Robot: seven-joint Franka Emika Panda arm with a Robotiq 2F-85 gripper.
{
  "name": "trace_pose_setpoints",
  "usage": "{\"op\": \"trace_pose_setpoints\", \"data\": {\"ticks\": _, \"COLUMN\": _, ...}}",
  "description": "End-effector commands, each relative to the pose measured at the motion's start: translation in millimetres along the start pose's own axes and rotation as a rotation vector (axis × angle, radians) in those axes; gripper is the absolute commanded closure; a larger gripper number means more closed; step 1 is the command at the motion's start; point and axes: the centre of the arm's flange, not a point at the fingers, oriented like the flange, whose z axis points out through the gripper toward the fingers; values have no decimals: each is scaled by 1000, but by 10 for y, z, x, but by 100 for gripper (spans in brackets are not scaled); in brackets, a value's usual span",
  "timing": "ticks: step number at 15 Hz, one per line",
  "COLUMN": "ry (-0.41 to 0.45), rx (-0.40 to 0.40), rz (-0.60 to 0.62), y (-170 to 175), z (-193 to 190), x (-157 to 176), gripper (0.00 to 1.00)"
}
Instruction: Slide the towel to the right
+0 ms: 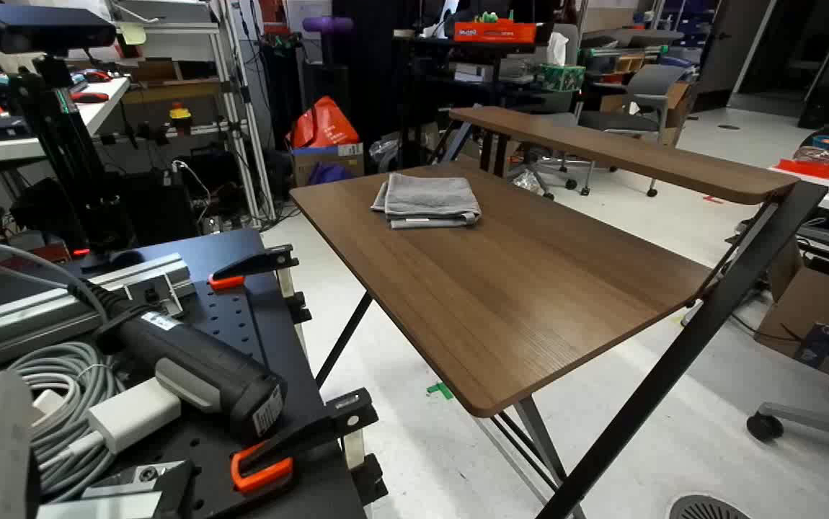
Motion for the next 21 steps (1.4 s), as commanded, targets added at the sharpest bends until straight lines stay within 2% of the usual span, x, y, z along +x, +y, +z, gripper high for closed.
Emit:
{"op": "trace_pose_setpoints", "data": {"ticks": 1, "ry": 0, "rx": 0, "rz": 0, "y": 0, "z": -1, "x": 0, "gripper": 0}}
{"op": "trace_pose_setpoints", "data": {"ticks": 11, "ry": 0, "rx": 0, "rz": 0, "y": 0, "z": -1, "x": 1, "gripper": 0}}
{"op": "trace_pose_setpoints", "data": {"ticks": 17, "ry": -6, "rx": 11, "rz": -17, "y": -553, "z": 398, "x": 32, "gripper": 0}}
{"op": "trace_pose_setpoints", "data": {"ticks": 21, "ry": 16, "rx": 58, "rz": -24, "y": -1035, "z": 950, "x": 158, "gripper": 0}}
